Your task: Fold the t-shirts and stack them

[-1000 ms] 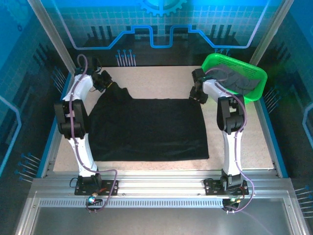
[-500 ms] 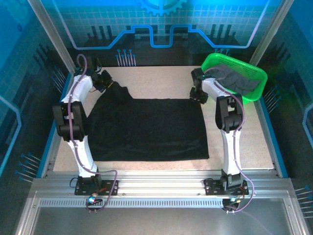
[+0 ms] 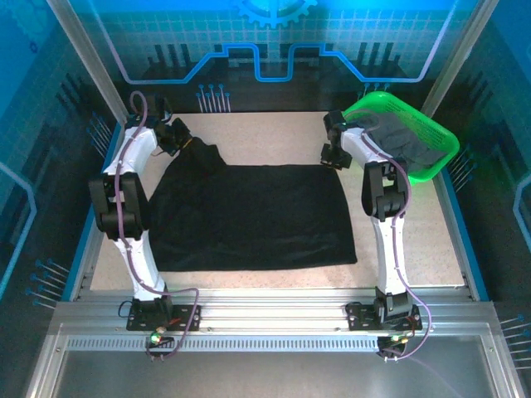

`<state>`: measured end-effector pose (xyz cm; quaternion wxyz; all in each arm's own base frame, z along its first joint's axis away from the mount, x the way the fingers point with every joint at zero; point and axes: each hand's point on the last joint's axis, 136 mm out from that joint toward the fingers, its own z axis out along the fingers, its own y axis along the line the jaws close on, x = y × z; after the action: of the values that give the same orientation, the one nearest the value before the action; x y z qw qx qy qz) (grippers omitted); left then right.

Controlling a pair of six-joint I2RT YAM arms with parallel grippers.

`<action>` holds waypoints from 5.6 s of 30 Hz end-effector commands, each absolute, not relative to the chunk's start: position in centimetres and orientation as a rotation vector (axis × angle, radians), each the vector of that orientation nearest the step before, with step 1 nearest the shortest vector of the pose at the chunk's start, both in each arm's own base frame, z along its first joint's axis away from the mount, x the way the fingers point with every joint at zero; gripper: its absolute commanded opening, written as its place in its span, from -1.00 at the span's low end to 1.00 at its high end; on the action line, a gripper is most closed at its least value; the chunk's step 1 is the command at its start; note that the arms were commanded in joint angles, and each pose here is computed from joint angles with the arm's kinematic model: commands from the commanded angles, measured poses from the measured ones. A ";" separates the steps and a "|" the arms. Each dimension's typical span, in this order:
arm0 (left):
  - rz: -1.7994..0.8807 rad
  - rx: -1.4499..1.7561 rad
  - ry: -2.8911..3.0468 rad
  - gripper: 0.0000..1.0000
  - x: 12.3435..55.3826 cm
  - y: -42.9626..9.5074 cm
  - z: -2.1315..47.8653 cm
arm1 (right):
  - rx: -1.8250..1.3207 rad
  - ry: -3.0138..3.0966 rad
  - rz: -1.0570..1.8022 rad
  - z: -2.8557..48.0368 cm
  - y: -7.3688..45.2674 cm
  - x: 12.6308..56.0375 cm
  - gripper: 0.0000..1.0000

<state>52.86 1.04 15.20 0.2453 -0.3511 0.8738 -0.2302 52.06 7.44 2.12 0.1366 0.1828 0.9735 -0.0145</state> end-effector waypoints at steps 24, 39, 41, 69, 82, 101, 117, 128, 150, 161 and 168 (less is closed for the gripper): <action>-0.206 -1.119 2.368 -1.00 37.1 4.6 16.1 | 0.290 2.635 0.024 9.1 8.0 47.3 -1.00; 0.024 -1.328 2.339 -1.00 23.0 5.9 13.5 | 0.379 2.696 0.004 7.9 6.7 37.5 -1.00; 0.032 -1.334 2.347 -1.00 22.1 5.8 13.1 | 0.380 2.711 0.001 7.5 6.6 36.3 -1.00; 0.070 -1.504 2.450 -1.00 16.8 4.6 8.4 | 0.704 2.754 0.161 8.2 6.5 30.2 -0.22; 0.066 -1.486 2.440 -1.00 17.7 4.8 8.7 | 0.711 2.861 0.037 5.4 6.2 33.6 -0.43; 0.085 -1.484 2.450 -1.00 17.7 4.9 9.0 | 0.436 3.073 -0.029 3.8 5.7 27.8 -0.84; 0.101 -1.581 2.455 -0.94 15.8 4.6 7.4 | 0.426 3.128 -0.011 2.6 5.7 23.7 -0.80; -0.081 -1.664 2.325 -0.26 18.4 3.6 9.9 | 0.320 2.985 -0.073 7.1 6.5 26.4 -0.78; -0.384 -1.650 2.675 -0.34 34.3 0.4 1.3 | 0.663 3.252 -0.013 0.0 9.3 34.2 -0.72; -0.515 -1.373 2.544 -0.29 41.2 -0.3 8.9 | 0.460 3.072 0.119 5.1 10.9 44.6 -0.70; -0.419 -1.378 2.601 -0.27 36.8 -1.4 8.4 | 0.252 3.017 0.197 7.4 16.4 42.2 -0.67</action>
<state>39.74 -2.54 9.71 0.1111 -0.4488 0.8680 -0.1810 42.94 13.96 5.64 0.0325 0.1184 0.9913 0.0468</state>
